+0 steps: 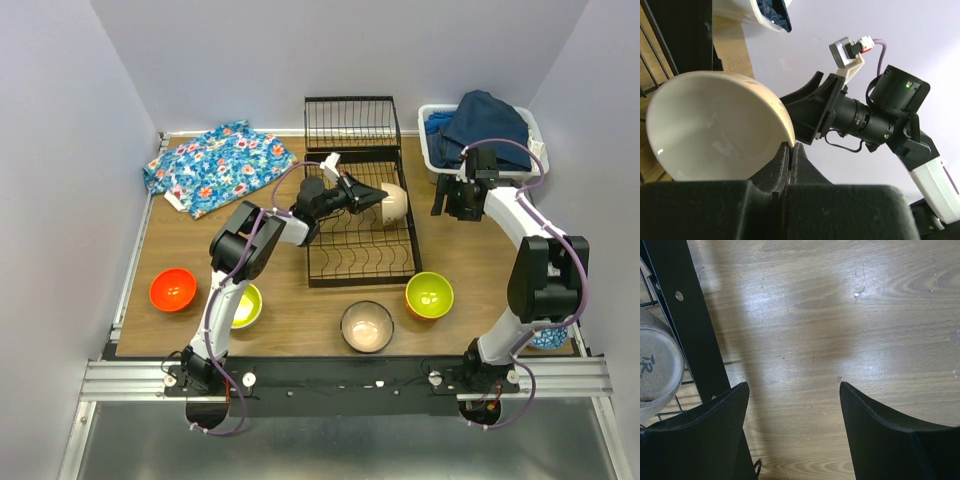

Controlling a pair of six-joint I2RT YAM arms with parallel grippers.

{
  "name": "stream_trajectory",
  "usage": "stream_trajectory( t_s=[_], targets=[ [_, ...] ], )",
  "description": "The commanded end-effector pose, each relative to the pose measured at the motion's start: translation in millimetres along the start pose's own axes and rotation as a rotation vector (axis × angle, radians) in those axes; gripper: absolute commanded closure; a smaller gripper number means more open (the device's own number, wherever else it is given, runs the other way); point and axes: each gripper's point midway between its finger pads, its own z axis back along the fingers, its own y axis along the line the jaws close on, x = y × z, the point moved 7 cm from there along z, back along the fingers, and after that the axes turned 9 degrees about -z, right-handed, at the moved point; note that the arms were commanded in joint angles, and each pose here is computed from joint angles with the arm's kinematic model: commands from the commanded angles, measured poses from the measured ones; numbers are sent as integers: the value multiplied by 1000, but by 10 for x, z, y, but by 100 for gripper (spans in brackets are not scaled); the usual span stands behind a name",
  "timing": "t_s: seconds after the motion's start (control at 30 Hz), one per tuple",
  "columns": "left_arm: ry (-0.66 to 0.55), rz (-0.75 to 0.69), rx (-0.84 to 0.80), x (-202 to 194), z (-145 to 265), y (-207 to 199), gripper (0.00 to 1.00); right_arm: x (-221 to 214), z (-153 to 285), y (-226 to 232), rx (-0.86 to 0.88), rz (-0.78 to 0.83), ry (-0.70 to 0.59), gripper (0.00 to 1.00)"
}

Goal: Load the bowls into the dish rack

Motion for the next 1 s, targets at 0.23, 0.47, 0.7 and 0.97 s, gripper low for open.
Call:
stream_trajectory(
  t_s=[0.23, 0.47, 0.7, 0.97],
  targets=[
    [56, 66, 139, -283, 148, 600, 100, 122, -18, 114, 25, 8, -30, 19],
    [49, 37, 162, -189, 203, 682, 100, 74, -24, 170, 30, 28, -24, 19],
    [49, 10, 191, -112, 298, 704, 100, 105, -22, 191, 32, 30, -35, 19],
    [68, -84, 231, -60, 369, 615, 93, 121, -30, 223, 50, 23, -39, 19]
  ],
)
